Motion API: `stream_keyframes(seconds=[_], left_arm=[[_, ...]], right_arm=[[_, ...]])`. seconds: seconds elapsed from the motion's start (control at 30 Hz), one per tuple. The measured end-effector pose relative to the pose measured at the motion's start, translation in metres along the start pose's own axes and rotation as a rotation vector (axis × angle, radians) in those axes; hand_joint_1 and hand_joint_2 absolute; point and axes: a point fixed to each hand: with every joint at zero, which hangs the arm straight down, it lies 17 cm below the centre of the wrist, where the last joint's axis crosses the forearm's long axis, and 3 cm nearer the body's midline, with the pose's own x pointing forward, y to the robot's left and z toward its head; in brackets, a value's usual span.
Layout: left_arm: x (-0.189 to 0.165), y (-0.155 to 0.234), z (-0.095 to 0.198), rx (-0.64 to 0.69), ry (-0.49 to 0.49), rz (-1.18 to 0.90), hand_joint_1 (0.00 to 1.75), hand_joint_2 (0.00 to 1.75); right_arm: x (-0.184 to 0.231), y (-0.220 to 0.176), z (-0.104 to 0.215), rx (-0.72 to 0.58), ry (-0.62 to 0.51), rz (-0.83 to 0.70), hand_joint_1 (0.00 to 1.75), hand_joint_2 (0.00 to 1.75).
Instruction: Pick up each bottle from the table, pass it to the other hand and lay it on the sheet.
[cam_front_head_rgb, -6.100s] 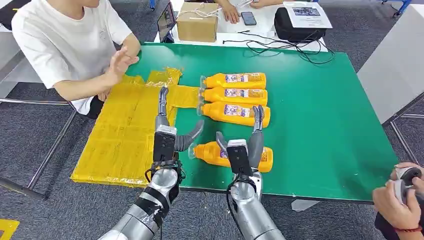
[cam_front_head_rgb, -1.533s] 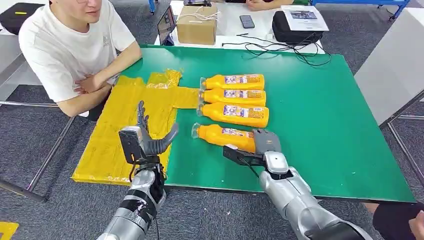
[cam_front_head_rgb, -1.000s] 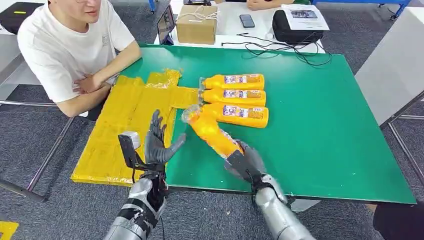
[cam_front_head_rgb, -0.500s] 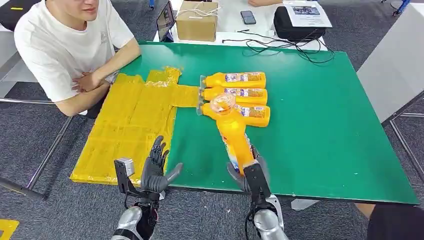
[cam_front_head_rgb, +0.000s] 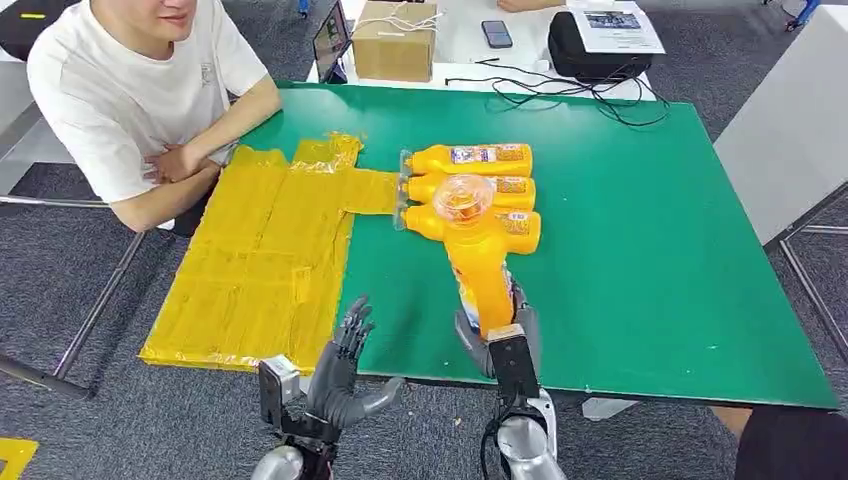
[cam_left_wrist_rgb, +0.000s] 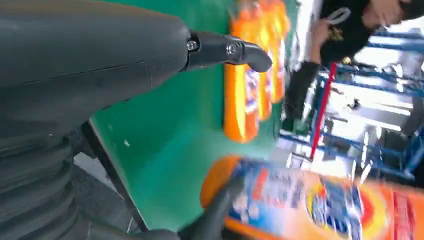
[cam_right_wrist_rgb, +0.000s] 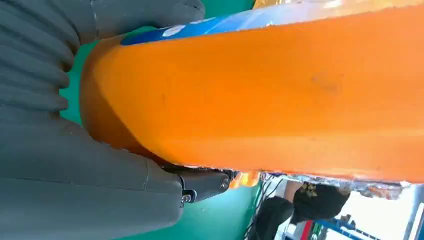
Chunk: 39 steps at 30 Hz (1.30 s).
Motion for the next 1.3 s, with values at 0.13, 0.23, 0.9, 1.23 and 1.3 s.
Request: stream_keyframes(seconds=[0.13, 0.23, 0.9, 1.23, 1.3], left_arm=[[0.023, -0.019, -0.007, -0.063, -0.061, -0.018, 0.00, 1.75], [0.033, -0.022, -0.013, -0.069, -0.076, -0.023, 0.00, 1.75], [0.060, 0.015, -0.041, 0.026, -0.122, -0.010, 0.00, 1.75], [0.069, 0.033, -0.041, 0.099, -0.151, 0.022, 1.75, 1.75], [0.073, 0.039, -0.042, 0.127, -0.162, 0.026, 1.75, 1.75]], right_arm=[[0.011, 0.056, 0.005, 0.191, -0.061, 0.100, 1.75, 1.75], [0.026, 0.100, 0.013, 0.307, -0.117, 0.147, 1.75, 1.75], [0.049, 0.169, 0.040, 0.496, -0.212, 0.166, 1.75, 1.75], [0.048, 0.184, 0.050, 0.547, -0.225, 0.184, 0.00, 1.75], [0.046, 0.188, 0.054, 0.561, -0.225, 0.189, 0.00, 1.75]])
